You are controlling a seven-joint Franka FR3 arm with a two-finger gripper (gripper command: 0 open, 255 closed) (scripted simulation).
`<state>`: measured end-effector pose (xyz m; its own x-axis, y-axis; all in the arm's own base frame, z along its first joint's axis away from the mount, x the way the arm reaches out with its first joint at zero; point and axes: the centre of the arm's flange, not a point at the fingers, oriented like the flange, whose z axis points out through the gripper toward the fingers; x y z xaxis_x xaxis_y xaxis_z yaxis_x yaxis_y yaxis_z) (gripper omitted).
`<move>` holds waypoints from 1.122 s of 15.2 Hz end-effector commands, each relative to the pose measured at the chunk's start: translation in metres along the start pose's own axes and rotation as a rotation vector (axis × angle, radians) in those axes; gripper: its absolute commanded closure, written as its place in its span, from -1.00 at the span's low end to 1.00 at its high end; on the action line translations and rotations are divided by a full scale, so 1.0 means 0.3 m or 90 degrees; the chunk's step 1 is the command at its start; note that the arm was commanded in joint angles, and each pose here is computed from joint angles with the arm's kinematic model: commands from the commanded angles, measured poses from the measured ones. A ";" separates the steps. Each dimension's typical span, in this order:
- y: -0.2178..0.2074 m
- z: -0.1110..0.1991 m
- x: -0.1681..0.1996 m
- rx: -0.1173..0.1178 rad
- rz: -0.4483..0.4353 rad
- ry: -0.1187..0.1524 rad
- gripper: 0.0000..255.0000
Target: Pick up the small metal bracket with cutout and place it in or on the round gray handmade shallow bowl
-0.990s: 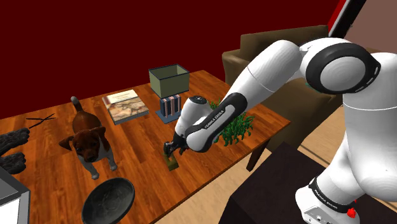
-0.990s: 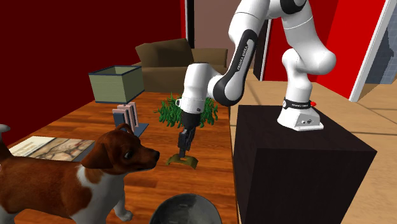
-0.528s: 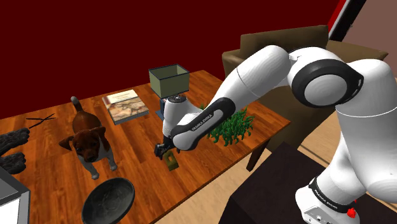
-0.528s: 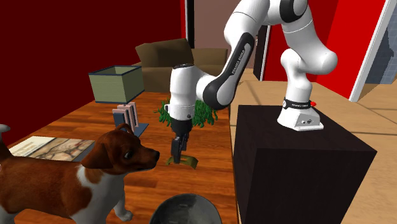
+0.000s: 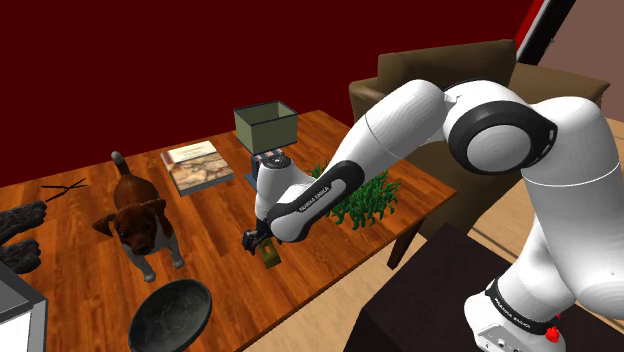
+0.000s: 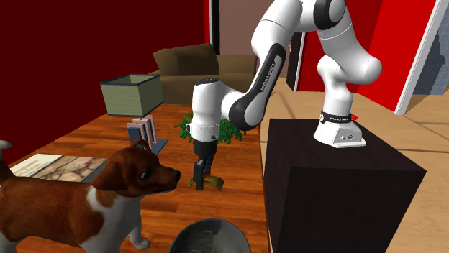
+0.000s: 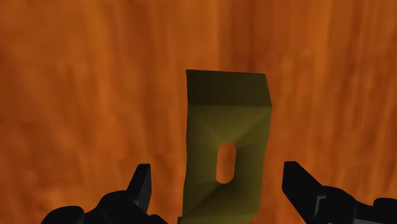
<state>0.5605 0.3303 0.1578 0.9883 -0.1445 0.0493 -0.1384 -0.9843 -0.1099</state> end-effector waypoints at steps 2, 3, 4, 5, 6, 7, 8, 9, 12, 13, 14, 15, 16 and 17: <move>0.000 0.000 0.000 0.000 0.000 0.000 -1.00; 0.000 0.000 0.000 0.000 0.000 0.000 1.00; 0.000 0.000 0.000 0.000 0.000 0.000 1.00; 0.000 0.000 0.000 0.000 0.000 0.000 1.00; 0.000 0.000 0.000 0.000 0.000 0.000 1.00; -0.002 0.001 0.000 0.000 0.000 0.000 1.00; -0.001 0.000 0.000 0.000 0.000 0.000 1.00; -0.001 0.001 0.000 0.000 0.000 0.000 1.00; 0.000 0.000 0.000 0.000 0.000 0.000 1.00; -0.002 -0.017 0.001 0.000 0.000 0.000 1.00; -0.004 -0.035 0.002 0.000 0.000 0.000 1.00; -0.006 -0.052 0.003 0.000 0.000 0.000 1.00; -0.008 -0.070 0.004 0.000 0.000 0.000 1.00; -0.010 -0.087 0.004 0.000 0.000 0.000 1.00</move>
<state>0.5603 0.3310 0.1794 0.9883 -0.1444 0.0496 -0.1383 -0.9843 -0.1101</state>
